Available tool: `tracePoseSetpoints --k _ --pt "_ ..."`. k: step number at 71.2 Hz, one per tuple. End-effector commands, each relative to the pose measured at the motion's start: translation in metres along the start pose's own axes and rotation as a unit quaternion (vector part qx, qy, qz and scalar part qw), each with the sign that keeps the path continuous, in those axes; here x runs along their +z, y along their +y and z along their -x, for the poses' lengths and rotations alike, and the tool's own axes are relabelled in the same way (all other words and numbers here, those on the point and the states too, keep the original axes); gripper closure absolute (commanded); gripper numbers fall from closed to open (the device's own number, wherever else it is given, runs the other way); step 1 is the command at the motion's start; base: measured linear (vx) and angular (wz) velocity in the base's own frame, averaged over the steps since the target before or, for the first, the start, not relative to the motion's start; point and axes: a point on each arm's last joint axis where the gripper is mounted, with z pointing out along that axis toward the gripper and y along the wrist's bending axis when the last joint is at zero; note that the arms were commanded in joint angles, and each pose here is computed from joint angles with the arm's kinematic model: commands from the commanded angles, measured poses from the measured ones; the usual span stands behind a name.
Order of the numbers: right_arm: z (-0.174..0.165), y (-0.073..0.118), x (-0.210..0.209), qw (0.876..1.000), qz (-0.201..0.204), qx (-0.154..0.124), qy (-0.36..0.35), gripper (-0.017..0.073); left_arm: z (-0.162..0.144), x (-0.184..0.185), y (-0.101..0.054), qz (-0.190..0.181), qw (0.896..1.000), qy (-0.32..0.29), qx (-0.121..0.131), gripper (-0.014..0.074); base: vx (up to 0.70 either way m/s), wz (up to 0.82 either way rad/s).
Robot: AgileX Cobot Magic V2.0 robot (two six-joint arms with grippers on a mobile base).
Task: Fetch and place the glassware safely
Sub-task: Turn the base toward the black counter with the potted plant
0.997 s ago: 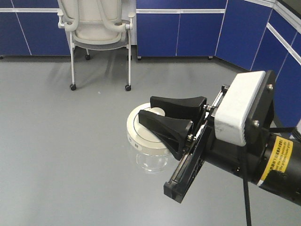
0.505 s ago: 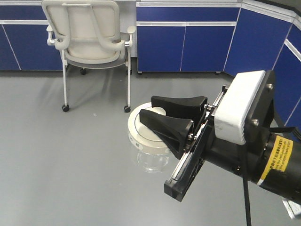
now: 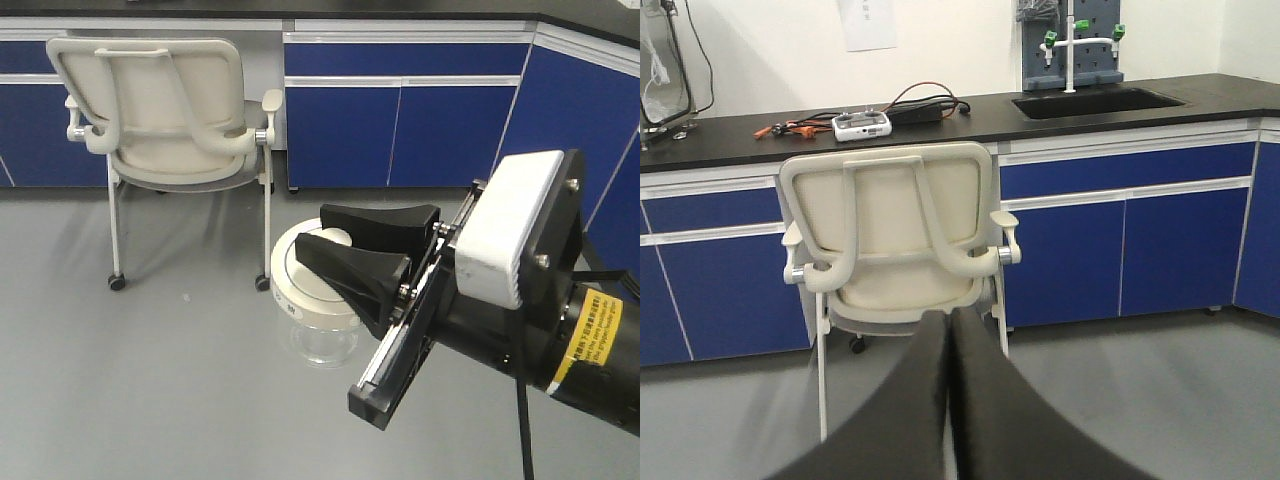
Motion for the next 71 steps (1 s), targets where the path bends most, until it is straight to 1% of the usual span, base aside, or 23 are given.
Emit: tracePoseSetpoints --k 1,21,34,47,71 --pt "0.0212 0.0016 -0.0032 0.998 0.015 0.003 -0.060 0.0560 0.0151 0.0001 0.0002 -0.002 0.999 -0.045 -0.008 0.0601 0.43 -0.01" --pt "0.0212 0.0016 -0.0032 0.998 0.015 0.003 -0.060 0.0560 0.0151 0.0001 0.0002 -0.002 0.999 -0.045 -0.008 0.0601 0.39 -0.06" --pt "0.0212 0.0016 -0.0032 0.998 0.015 0.003 -0.060 0.0560 0.0151 0.0001 0.0002 -0.002 0.999 -0.045 -0.008 0.0601 0.31 -0.30" --pt "0.0212 0.0016 -0.0032 0.998 0.015 0.003 -0.060 0.0560 0.0151 0.0001 0.0002 -0.002 0.999 -0.045 -0.008 0.0601 0.23 -0.57" --pt "0.0212 0.0016 -0.0032 0.998 0.015 0.003 -0.060 0.0560 0.0151 0.0001 0.0002 -0.002 0.999 -0.045 -0.008 0.0601 0.18 -0.76"
